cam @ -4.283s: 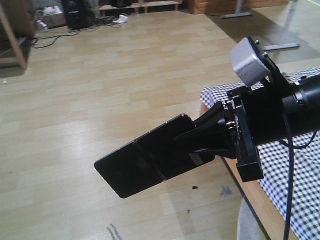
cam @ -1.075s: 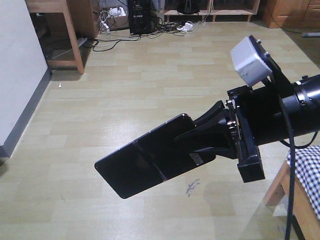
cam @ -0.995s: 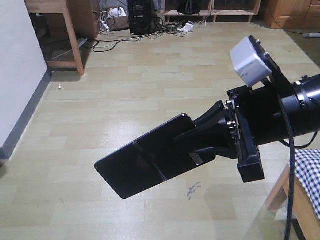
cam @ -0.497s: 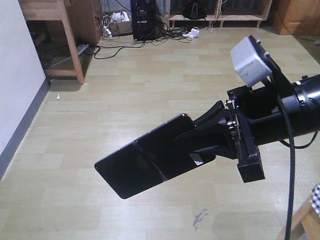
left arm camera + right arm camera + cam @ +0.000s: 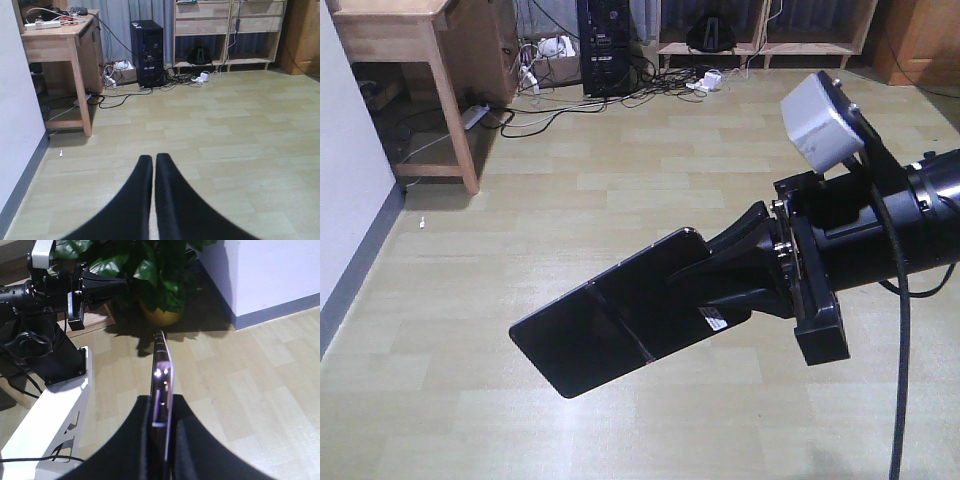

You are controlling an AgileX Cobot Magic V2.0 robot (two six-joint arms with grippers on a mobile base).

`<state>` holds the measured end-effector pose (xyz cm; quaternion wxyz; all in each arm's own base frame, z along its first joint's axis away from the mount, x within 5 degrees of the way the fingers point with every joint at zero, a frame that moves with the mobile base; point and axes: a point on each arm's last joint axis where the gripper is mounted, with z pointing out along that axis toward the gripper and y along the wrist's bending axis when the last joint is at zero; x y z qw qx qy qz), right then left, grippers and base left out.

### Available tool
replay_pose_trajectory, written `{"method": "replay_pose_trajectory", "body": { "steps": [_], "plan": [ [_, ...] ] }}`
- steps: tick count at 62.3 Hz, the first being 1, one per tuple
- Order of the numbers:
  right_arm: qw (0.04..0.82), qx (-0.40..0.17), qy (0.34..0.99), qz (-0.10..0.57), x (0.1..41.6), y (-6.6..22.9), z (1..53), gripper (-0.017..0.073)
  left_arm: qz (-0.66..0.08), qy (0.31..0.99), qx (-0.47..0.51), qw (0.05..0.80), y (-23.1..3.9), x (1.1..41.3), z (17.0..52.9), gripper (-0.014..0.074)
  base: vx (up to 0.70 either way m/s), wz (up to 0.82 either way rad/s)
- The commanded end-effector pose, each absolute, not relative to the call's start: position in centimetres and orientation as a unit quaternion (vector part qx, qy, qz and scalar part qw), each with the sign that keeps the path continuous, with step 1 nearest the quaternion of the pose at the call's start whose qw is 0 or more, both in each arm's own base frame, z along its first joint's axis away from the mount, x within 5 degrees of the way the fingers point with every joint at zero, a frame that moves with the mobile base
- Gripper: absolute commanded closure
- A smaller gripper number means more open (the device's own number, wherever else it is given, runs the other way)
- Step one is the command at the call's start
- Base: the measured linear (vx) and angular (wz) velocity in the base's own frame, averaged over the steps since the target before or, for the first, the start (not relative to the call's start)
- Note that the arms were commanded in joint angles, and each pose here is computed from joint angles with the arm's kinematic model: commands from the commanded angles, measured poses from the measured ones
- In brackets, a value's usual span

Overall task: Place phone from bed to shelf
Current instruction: 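Drive the base across the floor carrying the phone in the right gripper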

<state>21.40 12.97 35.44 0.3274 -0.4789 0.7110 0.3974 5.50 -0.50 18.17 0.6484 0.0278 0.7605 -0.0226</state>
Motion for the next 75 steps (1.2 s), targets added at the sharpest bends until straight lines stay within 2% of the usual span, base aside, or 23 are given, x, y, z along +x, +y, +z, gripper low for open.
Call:
{"method": "replay_pose_trajectory", "body": {
  "steps": [1, 75],
  "plan": [
    [0.344, -0.482, 0.675, 0.440, 20.15, 13.16, 37.59, 0.0560, -0.025, 0.736, 0.019, 0.676, -0.43, 5.56, 18.79, 0.0593, 0.36, -0.01],
    [0.344, -0.482, 0.675, 0.440, 20.15, 13.16, 37.59, 0.0560, -0.025, 0.736, 0.019, 0.676, -0.43, 5.56, 18.79, 0.0593, 0.39, -0.01]
  ]
}}
